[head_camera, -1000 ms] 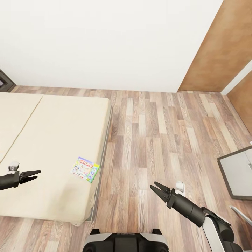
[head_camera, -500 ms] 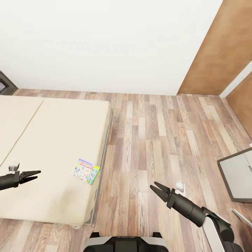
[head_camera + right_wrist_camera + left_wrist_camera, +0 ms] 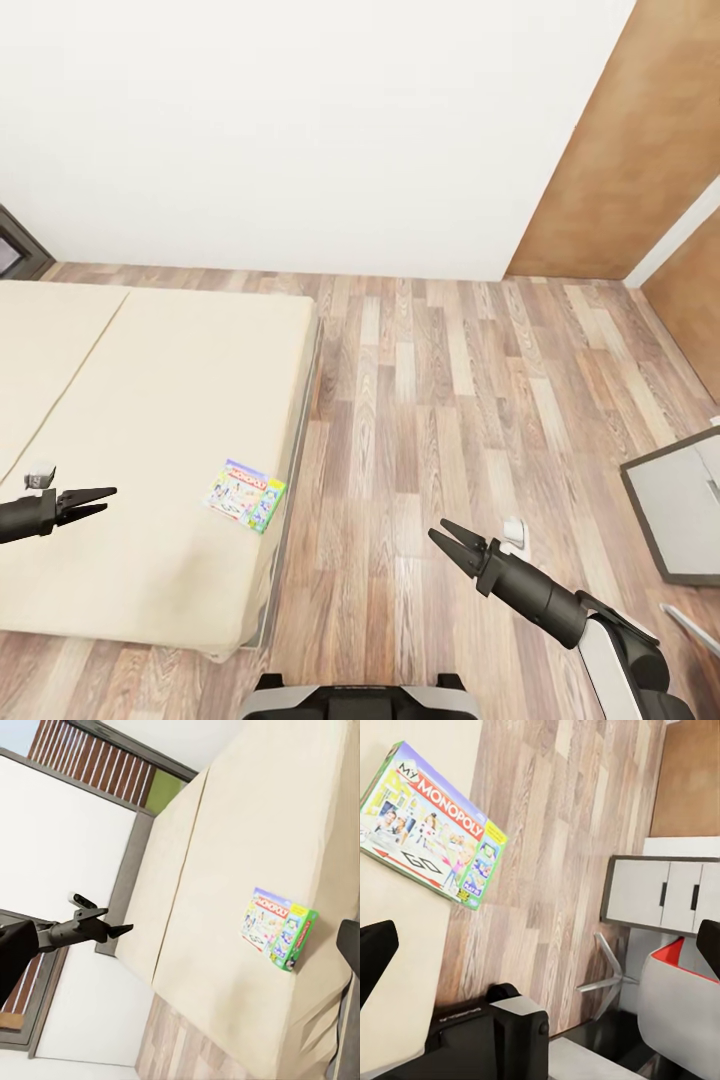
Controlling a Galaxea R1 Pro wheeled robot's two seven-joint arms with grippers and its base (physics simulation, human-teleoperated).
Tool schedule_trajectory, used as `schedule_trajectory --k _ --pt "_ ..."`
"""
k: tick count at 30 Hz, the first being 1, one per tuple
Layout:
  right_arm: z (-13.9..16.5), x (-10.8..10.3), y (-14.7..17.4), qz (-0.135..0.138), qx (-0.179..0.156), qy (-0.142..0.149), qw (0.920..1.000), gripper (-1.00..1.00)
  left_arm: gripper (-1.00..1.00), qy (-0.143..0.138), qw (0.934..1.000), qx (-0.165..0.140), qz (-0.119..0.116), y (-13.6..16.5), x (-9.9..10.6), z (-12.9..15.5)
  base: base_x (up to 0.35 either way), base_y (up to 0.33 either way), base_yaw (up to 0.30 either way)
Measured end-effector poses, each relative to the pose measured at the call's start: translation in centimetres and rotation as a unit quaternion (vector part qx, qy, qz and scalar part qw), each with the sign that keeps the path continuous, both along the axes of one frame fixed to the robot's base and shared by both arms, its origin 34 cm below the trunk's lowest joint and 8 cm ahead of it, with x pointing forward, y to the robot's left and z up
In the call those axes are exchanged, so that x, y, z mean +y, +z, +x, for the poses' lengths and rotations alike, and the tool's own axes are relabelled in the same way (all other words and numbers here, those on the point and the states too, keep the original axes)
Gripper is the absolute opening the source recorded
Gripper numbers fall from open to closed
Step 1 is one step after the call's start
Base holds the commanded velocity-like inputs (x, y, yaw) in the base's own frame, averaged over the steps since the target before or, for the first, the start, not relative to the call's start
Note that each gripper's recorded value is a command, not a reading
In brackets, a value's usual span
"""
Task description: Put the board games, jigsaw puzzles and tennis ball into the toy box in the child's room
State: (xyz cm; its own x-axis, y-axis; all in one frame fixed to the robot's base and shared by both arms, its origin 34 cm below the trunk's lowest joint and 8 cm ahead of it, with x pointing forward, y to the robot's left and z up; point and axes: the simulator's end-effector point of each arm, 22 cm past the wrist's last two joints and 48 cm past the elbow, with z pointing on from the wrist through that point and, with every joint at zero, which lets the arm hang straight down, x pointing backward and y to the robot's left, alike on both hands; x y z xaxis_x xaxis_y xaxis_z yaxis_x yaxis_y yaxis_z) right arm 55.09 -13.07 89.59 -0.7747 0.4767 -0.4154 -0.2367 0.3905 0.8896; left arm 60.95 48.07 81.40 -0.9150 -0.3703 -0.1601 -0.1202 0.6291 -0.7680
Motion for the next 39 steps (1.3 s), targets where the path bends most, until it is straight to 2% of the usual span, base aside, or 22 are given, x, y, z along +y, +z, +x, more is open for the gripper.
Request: schedule_trajectory --k 39 --pt "0.6 0.0 2.8 0.0 -0.032 0.001 0.9995 1.0 1.0 -0.001 0.9995 -0.032 -0.002 3.2 -0.3 1.2 0.0 0.0 0.0"
